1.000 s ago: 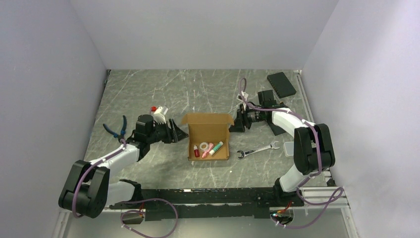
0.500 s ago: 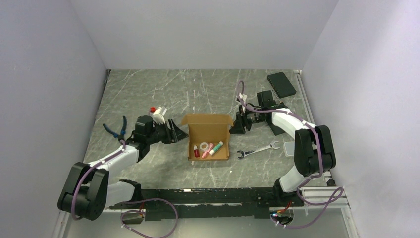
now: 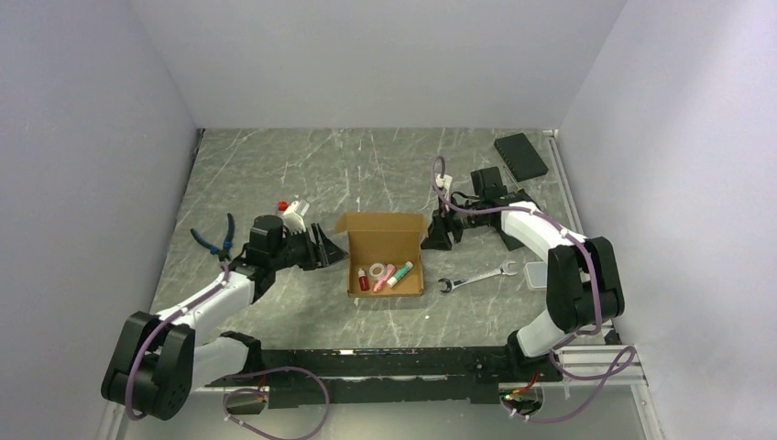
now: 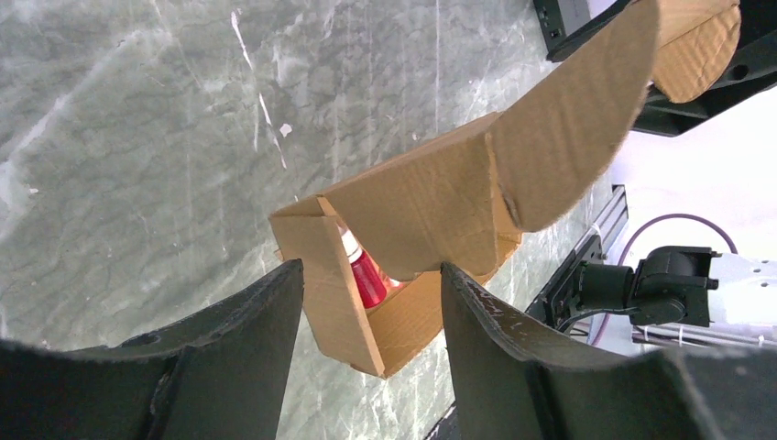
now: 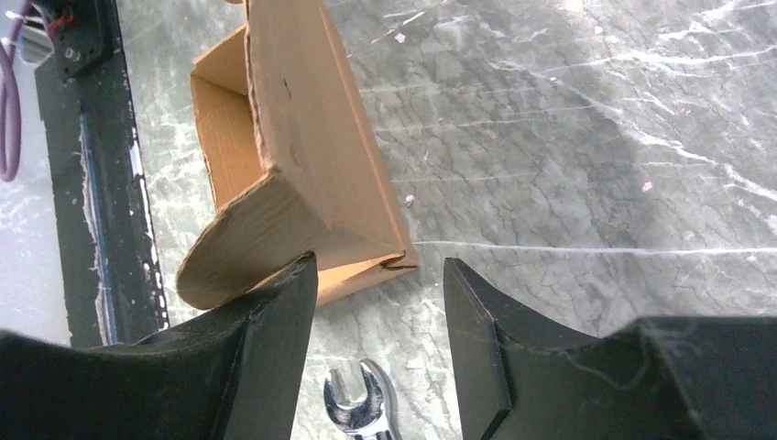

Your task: Fold the paper box

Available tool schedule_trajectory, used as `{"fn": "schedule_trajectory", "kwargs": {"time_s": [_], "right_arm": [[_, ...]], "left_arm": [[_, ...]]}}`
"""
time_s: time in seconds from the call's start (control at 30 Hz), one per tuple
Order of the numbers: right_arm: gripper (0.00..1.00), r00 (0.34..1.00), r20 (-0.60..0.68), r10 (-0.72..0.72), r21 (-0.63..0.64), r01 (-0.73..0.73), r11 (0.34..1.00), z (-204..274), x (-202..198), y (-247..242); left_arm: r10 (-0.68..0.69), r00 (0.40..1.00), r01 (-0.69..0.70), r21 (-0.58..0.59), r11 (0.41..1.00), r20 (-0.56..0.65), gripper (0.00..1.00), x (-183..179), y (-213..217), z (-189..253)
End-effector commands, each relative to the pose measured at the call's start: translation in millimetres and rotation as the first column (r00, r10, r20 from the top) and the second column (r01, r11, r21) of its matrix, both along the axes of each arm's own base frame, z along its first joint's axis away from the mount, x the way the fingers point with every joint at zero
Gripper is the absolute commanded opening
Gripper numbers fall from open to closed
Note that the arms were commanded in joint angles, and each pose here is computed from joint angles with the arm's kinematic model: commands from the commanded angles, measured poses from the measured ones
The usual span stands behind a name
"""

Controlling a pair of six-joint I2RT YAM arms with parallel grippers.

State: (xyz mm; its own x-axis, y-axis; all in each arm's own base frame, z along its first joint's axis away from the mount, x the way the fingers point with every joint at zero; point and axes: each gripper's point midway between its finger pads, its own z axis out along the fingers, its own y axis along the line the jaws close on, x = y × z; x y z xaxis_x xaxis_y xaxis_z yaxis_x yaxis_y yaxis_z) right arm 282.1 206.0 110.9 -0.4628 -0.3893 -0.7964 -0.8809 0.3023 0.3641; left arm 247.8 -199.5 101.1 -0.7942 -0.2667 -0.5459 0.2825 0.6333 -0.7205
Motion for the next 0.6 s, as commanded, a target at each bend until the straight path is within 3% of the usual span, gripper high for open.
{"fn": "schedule_trajectory", "kwargs": {"time_s": [0.0, 0.57], "right_arm": [[0.57, 0.991, 0.123, 0.054, 0.001, -0.054, 0.999, 16, 5, 6], [0.62, 0.907, 0.368, 0.206, -0.010, -0.218, 0.976, 14, 1, 14]], "left_arm": [[-0.004, 0.999, 0.004, -0.005, 1.000, 0.042, 0.61, 4, -2, 17], [-0.083, 0.991, 0.079, 0.040, 0.996, 0.110, 0.62, 20, -11, 27]]}}
